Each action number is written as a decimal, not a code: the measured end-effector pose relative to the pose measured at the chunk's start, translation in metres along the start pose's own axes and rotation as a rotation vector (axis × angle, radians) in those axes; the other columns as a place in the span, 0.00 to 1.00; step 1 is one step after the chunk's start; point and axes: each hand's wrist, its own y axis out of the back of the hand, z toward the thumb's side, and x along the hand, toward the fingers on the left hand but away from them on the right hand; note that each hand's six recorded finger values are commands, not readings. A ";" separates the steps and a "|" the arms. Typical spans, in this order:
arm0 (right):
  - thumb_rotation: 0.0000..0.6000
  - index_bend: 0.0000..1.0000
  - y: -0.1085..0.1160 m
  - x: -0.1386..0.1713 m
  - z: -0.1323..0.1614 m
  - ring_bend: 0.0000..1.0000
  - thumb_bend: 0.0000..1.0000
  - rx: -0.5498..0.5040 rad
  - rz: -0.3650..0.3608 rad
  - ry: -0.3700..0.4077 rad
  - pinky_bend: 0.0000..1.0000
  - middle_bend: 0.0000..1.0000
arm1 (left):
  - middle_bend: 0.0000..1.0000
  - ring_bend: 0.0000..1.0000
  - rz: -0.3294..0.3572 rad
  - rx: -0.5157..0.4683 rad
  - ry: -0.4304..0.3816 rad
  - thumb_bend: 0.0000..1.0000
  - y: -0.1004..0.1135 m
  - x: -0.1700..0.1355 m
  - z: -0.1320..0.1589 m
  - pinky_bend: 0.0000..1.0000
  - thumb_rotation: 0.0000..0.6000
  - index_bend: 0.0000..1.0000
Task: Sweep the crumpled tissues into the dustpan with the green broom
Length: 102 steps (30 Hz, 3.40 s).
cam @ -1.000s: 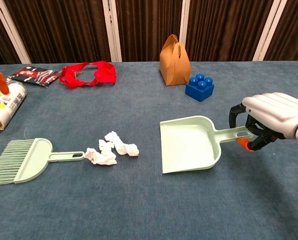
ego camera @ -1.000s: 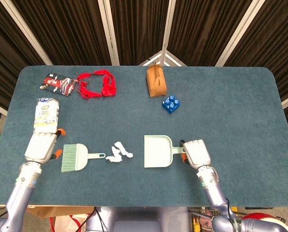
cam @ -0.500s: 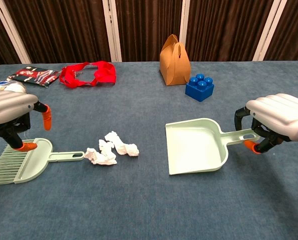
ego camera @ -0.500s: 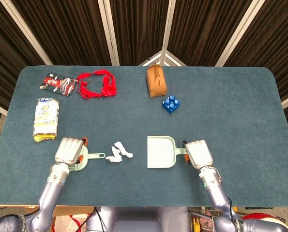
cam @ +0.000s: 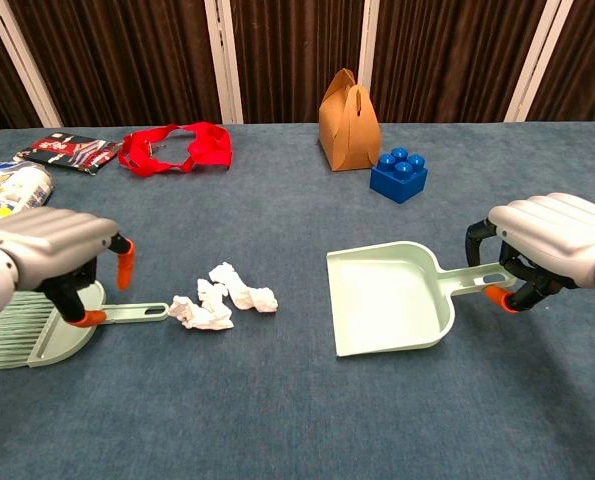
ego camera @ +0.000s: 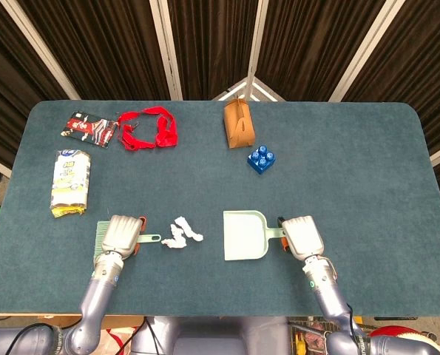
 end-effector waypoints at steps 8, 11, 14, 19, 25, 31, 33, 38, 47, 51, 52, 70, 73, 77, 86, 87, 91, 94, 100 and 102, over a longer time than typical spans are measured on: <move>1.00 0.65 -0.001 -0.001 -0.002 0.90 0.49 0.000 -0.001 -0.003 0.89 0.91 | 0.99 1.00 -0.016 0.020 0.023 0.42 -0.012 0.005 0.006 1.00 1.00 0.46; 1.00 0.65 -0.001 0.000 -0.002 0.90 0.49 0.000 -0.001 0.000 0.89 0.91 | 0.99 1.00 -0.020 0.024 0.035 0.42 -0.015 0.007 0.005 1.00 1.00 0.46; 1.00 0.65 -0.002 0.000 -0.002 0.90 0.50 -0.001 0.000 -0.001 0.89 0.91 | 0.99 1.00 -0.023 0.017 0.039 0.44 -0.018 0.009 0.006 1.00 1.00 0.47; 1.00 0.65 -0.002 0.000 -0.003 0.90 0.50 0.000 0.002 -0.002 0.89 0.91 | 1.00 1.00 -0.029 0.020 0.034 0.55 -0.021 0.009 0.009 1.00 1.00 0.60; 1.00 0.65 0.000 0.000 -0.003 0.90 0.50 0.007 -0.003 0.003 0.89 0.91 | 1.00 1.00 0.001 -0.016 0.027 0.62 -0.015 0.008 0.012 1.00 1.00 0.73; 1.00 0.67 0.003 -0.001 -0.002 0.90 0.50 0.010 -0.002 0.011 0.89 0.91 | 1.00 1.00 0.095 -0.122 -0.016 0.63 0.004 0.008 0.020 1.00 1.00 0.78; 1.00 0.67 0.004 -0.001 0.001 0.90 0.50 0.014 -0.002 0.017 0.89 0.91 | 1.00 1.00 0.126 -0.155 -0.033 0.63 0.012 0.008 0.023 1.00 1.00 0.79; 1.00 0.67 0.008 -0.002 0.007 0.90 0.50 0.047 -0.005 0.020 0.89 0.91 | 1.00 1.00 0.184 -0.242 -0.074 0.63 0.030 0.007 0.035 1.00 1.00 0.79; 1.00 0.67 0.024 -0.005 0.016 0.90 0.50 0.157 -0.076 0.023 0.89 0.91 | 1.00 1.00 0.178 -0.341 -0.090 0.63 0.040 0.005 0.054 1.00 1.00 0.79; 1.00 0.67 0.029 -0.005 0.021 0.90 0.50 0.183 -0.089 0.025 0.89 0.91 | 1.00 1.00 0.185 -0.354 -0.101 0.63 0.043 0.004 0.059 1.00 1.00 0.79; 1.00 0.67 0.030 -0.005 0.022 0.90 0.50 0.185 -0.091 0.026 0.89 0.91 | 1.00 1.00 0.187 -0.358 -0.104 0.63 0.044 0.003 0.061 1.00 1.00 0.79; 1.00 0.67 0.029 -0.010 0.026 0.90 0.50 0.259 -0.069 -0.019 0.89 0.91 | 1.00 1.00 0.213 -0.447 -0.167 0.63 0.050 -0.001 0.108 1.00 1.00 0.79; 1.00 0.67 0.030 -0.011 0.027 0.90 0.50 0.267 -0.067 -0.032 0.89 0.91 | 1.00 1.00 0.221 -0.454 -0.171 0.63 0.053 -0.002 0.108 1.00 1.00 0.79; 1.00 0.67 0.028 -0.014 0.031 0.90 0.50 0.259 -0.055 -0.041 0.89 0.91 | 1.00 1.00 0.226 -0.463 -0.176 0.63 0.054 -0.002 0.111 1.00 1.00 0.79; 1.00 0.67 0.026 -0.015 0.035 0.90 0.50 0.279 -0.055 -0.030 0.89 0.91 | 1.00 1.00 0.227 -0.473 -0.184 0.63 0.053 0.001 0.121 1.00 1.00 0.79; 1.00 0.67 0.026 -0.014 0.035 0.90 0.50 0.279 -0.054 -0.031 0.89 0.91 | 1.00 1.00 0.227 -0.480 -0.184 0.63 0.052 0.002 0.123 1.00 1.00 0.79; 1.00 0.67 0.028 -0.014 0.030 0.90 0.50 0.281 -0.053 -0.037 0.89 0.91 | 1.00 1.00 0.226 -0.515 -0.190 0.63 0.052 0.002 0.134 1.00 1.00 0.79; 1.00 0.67 0.028 -0.015 0.026 0.90 0.50 0.279 -0.051 -0.042 0.89 0.91 | 1.00 1.00 0.242 -0.517 -0.198 0.63 0.055 0.001 0.138 1.00 1.00 0.79; 1.00 0.67 0.026 -0.013 0.026 0.90 0.50 0.275 -0.045 -0.043 0.89 0.91 | 1.00 1.00 0.275 -0.497 -0.196 0.67 0.064 0.000 0.130 1.00 1.00 0.79; 1.00 0.67 0.025 -0.013 0.027 0.90 0.50 0.274 -0.046 -0.041 0.89 0.91 | 1.00 1.00 0.285 -0.498 -0.192 0.67 0.068 0.000 0.126 1.00 1.00 0.79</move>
